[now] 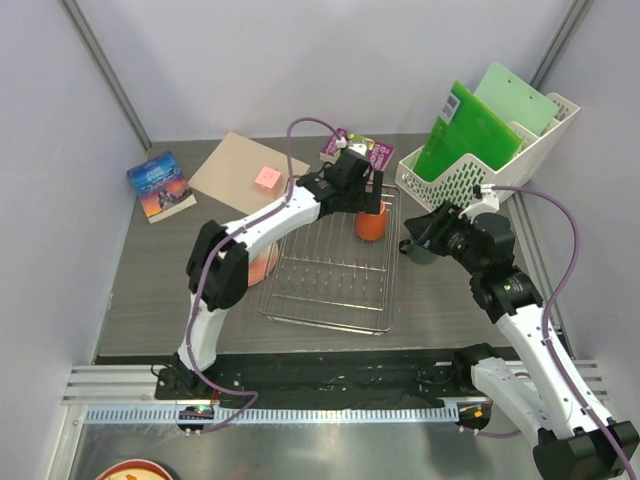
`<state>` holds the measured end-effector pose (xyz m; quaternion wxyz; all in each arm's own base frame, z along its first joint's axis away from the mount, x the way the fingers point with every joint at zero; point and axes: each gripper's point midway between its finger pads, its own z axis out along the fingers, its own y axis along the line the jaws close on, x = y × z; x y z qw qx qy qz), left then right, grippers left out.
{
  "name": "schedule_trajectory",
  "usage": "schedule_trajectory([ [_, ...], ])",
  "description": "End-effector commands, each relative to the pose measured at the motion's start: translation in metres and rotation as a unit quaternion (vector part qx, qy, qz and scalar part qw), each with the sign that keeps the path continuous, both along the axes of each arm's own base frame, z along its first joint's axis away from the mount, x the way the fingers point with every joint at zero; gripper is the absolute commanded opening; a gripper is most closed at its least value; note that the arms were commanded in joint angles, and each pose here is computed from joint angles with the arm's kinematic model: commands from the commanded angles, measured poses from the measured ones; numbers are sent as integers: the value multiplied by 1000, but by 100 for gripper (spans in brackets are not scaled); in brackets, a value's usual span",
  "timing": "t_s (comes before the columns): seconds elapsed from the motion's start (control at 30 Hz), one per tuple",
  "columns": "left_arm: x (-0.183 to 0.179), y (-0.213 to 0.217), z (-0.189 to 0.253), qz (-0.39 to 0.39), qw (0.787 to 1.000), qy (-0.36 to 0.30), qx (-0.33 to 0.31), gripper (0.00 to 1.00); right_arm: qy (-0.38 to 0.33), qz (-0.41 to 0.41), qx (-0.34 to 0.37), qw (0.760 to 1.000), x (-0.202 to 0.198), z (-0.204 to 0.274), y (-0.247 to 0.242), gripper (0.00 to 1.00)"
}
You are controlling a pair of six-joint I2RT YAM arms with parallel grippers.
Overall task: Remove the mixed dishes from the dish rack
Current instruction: Pick up the cup from the dish rack.
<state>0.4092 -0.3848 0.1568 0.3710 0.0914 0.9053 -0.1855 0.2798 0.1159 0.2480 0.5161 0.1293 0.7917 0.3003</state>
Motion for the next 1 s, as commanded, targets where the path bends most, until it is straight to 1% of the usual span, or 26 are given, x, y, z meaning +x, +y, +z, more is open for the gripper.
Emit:
schedule_trajectory([
  [0.0,4,-14,2,-10,999,-25,30,100,-47,25,36,998,-1,28,12,55],
  [0.17,8,-31,4,-18,999,-37,15,100,-49,34,38,997,-3,29,15,55],
  [0.27,9,-35,-3,-19,999,-29,18,100,-47,34,41,997,-4,26,16,55],
  [0.37,9,-32,-8,-12,999,-26,23,100,-47,31,40,998,-5,24,14,55],
  [0.63,7,-35,2,-10,999,-45,16,100,-39,27,38,998,-5,14,13,55],
  [0.77,7,-28,6,7,999,-52,15,100,-42,25,37,998,-6,15,12,55],
  [0.8,7,-27,16,11,998,-60,8,100,-42,24,37,998,-6,15,12,55],
  [0.87,8,-23,19,16,998,-68,8,100,-42,22,36,998,-6,15,11,55],
  [0.97,13,-9,19,36,996,-73,43,100,-40,24,36,998,-5,14,12,55],
])
